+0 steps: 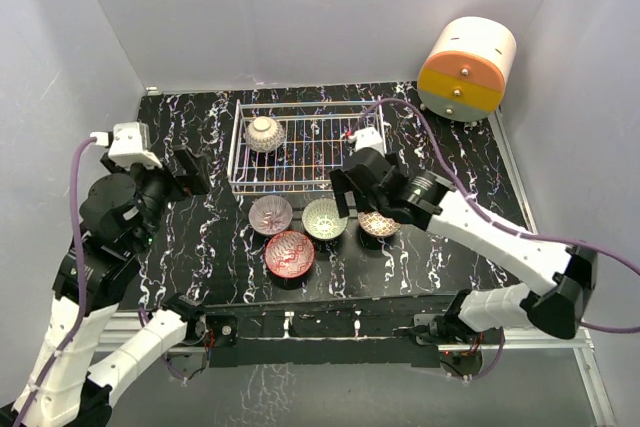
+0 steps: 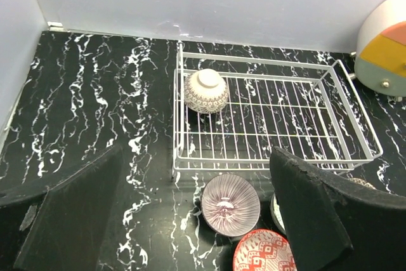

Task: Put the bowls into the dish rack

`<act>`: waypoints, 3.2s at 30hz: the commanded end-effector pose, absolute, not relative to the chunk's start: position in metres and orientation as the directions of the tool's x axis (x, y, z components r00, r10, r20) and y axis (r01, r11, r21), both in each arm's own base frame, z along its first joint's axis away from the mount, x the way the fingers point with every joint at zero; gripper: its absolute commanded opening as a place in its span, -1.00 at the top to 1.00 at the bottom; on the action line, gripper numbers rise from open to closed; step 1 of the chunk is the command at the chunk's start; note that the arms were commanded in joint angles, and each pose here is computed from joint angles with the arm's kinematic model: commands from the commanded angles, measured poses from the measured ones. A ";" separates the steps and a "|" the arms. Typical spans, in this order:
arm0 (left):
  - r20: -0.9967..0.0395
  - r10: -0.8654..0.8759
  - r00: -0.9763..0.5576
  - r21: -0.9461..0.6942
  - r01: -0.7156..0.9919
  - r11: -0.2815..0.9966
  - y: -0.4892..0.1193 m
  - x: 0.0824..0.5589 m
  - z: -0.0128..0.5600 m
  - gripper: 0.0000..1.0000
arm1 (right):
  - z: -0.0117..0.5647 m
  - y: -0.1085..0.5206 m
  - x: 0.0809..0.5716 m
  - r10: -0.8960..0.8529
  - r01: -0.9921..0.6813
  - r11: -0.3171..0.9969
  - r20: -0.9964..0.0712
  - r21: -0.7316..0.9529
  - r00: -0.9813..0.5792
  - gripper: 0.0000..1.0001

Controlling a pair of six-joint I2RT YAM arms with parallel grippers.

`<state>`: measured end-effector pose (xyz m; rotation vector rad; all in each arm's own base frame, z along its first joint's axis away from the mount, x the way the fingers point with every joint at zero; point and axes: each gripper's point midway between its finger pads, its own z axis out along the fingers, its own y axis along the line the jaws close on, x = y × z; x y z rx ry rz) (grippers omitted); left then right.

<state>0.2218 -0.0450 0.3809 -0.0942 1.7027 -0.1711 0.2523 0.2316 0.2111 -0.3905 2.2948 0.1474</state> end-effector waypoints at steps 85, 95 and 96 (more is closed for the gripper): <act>-0.974 -0.199 -0.107 -0.210 0.107 0.972 -0.054 0.215 0.393 -0.94 | 0.388 0.314 0.367 0.446 -0.671 0.310 -0.726 0.674 -0.523 0.84; -0.977 -0.191 -0.090 -0.198 0.086 0.976 -0.046 0.210 0.398 -0.94 | 0.338 0.357 0.443 0.534 -0.630 0.115 -0.583 0.768 -0.612 0.84; -0.978 -0.191 -0.089 -0.198 0.086 0.976 -0.046 0.209 0.399 -0.94 | 0.335 0.359 0.447 0.543 -0.629 0.094 -0.569 0.772 -0.617 0.84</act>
